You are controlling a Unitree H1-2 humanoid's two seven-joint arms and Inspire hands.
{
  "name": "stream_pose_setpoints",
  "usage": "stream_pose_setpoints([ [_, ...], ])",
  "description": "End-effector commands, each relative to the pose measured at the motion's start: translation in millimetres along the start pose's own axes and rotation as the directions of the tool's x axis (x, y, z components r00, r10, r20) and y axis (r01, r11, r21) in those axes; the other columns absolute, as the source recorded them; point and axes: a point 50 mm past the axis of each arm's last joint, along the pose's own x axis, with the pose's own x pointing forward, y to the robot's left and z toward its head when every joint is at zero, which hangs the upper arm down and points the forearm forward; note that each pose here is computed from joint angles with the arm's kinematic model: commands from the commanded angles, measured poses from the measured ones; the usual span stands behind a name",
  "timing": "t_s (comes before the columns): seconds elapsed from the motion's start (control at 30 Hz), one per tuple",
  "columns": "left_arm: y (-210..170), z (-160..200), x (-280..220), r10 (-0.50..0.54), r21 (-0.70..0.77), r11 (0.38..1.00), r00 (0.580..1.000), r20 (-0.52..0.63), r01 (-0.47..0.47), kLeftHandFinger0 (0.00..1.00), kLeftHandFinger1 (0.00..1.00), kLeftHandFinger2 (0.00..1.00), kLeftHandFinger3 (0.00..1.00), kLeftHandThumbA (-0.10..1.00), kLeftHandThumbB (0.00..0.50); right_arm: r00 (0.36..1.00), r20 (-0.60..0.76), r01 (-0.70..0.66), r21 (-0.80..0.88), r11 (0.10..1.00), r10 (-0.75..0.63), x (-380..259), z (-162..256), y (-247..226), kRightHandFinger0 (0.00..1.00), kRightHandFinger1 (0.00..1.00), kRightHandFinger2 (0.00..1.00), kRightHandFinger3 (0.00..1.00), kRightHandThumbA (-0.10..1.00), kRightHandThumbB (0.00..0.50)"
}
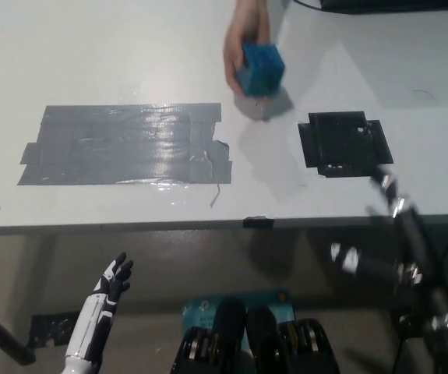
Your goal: A person hands a rubik's cube to the robot and rhe robot picks it up with its right hand and places it on the black spot on the desk infron tof it
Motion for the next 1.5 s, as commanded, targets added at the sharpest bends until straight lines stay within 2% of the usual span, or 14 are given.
stream_pose_setpoints([
  [0.0, 0, 5, -2, 0.009, -0.002, 1.000, 0.998, 0.061, -0.009, 1.00, 1.00, 1.00, 1.00, 1.00, 0.065, 0.996, 0.086, 0.026, -0.003, 1.000, -0.026, 43, 31, -11, 1.00, 1.00, 1.00, 1.00, 0.97, 0.353],
  [0.17, 3, 8, 2, 0.013, 0.009, 1.000, 0.998, 0.067, -0.013, 1.00, 1.00, 1.00, 1.00, 1.00, 0.083, 0.999, 0.029, -0.023, -0.012, 1.000, 0.023, 99, 24, -7, 1.00, 1.00, 1.00, 1.00, 0.95, 0.356],
  [0.23, 3, 8, 3, 0.013, 0.004, 1.000, 0.997, 0.070, -0.013, 1.00, 1.00, 1.00, 1.00, 1.00, 0.083, 0.999, -0.023, -0.034, -0.015, 0.999, 0.034, 119, 16, -3, 1.00, 1.00, 1.00, 1.00, 0.97, 0.386],
  [0.4, 4, 14, 13, 0.016, 0.002, 1.000, 0.996, 0.084, -0.016, 1.00, 1.00, 1.00, 1.00, 1.00, 0.090, 0.993, -0.101, -0.055, 0.003, 0.998, 0.055, 160, 0, 5, 1.00, 1.00, 1.00, 1.00, 0.99, 0.396],
  [0.53, 4, 12, 6, 0.019, 0.011, 1.000, 0.997, 0.071, -0.019, 1.00, 1.00, 1.00, 1.00, 1.00, 0.093, 0.984, -0.164, -0.072, 0.028, 0.997, 0.076, 175, -12, 17, 1.00, 1.00, 1.00, 1.00, 0.98, 0.384],
  [0.7, 4, 13, 5, 0.016, 0.007, 1.000, 0.997, 0.074, -0.017, 1.00, 1.00, 1.00, 1.00, 1.00, 0.102, 0.970, -0.240, -0.035, -0.007, 0.999, 0.033, 192, -22, 23, 1.00, 1.00, 1.00, 1.00, 1.00, 0.414],
  [0.73, 5, 13, 5, 0.016, 0.008, 1.000, 0.997, 0.075, -0.016, 1.00, 1.00, 1.00, 1.00, 1.00, 0.107, 0.970, -0.243, -0.032, -0.010, 0.999, 0.028, 193, -23, 23, 1.00, 1.00, 1.00, 1.00, 1.00, 0.388],
  [0.77, 5, 14, 8, 0.021, 0.012, 1.000, 0.996, 0.084, -0.022, 1.00, 1.00, 1.00, 1.00, 1.00, 0.100, 0.966, -0.257, -0.020, 0.007, 1.000, 0.021, 204, -22, 23, 1.00, 1.00, 1.00, 1.00, 1.00, 0.413],
  [0.87, 5, 14, 6, 0.021, 0.010, 1.000, 0.997, 0.078, -0.021, 1.00, 1.00, 1.00, 1.00, 1.00, 0.105, 0.957, -0.290, -0.004, 0.032, 0.999, 0.013, 208, -24, 28, 1.00, 1.00, 1.00, 1.00, 1.00, 0.417],
  [1.1, 4, 15, 8, 0.012, 0.014, 1.000, 0.998, 0.068, -0.013, 1.00, 1.00, 1.00, 1.00, 1.00, 0.087, 0.958, -0.286, 0.035, 0.084, 0.996, -0.009, 218, -19, 37, 1.00, 1.00, 1.00, 1.00, 1.00, 0.424],
  [1.23, 4, 14, 8, 0.008, 0.014, 1.000, 0.998, 0.067, -0.009, 1.00, 1.00, 1.00, 1.00, 1.00, 0.109, 0.960, -0.280, 0.045, 0.091, 0.995, -0.018, 217, -12, 37, 1.00, 1.00, 1.00, 1.00, 1.00, 0.423],
  [1.33, 4, 15, 8, 0.004, 0.006, 1.000, 0.998, 0.069, -0.005, 1.00, 1.00, 1.00, 1.00, 1.00, 0.102, 0.967, -0.254, 0.060, 0.122, 0.991, -0.027, 218, -9, 36, 1.00, 1.00, 1.00, 1.00, 1.00, 0.402],
  [1.43, 4, 16, 8, 0.007, 0.009, 1.000, 0.998, 0.068, -0.008, 1.00, 1.00, 1.00, 1.00, 1.00, 0.106, 0.970, -0.242, 0.076, 0.164, 0.983, -0.034, 218, -10, 38, 1.00, 1.00, 1.00, 1.00, 0.92, 0.395],
  [1.47, 4, 15, 7, 0.009, 0.014, 1.000, 0.998, 0.068, -0.010, 1.00, 1.00, 1.00, 1.00, 1.00, 0.102, 0.962, -0.268, 0.111, 0.192, 0.975, -0.057, 216, -13, 39, 1.00, 1.00, 1.00, 1.00, 0.84, 0.398],
])
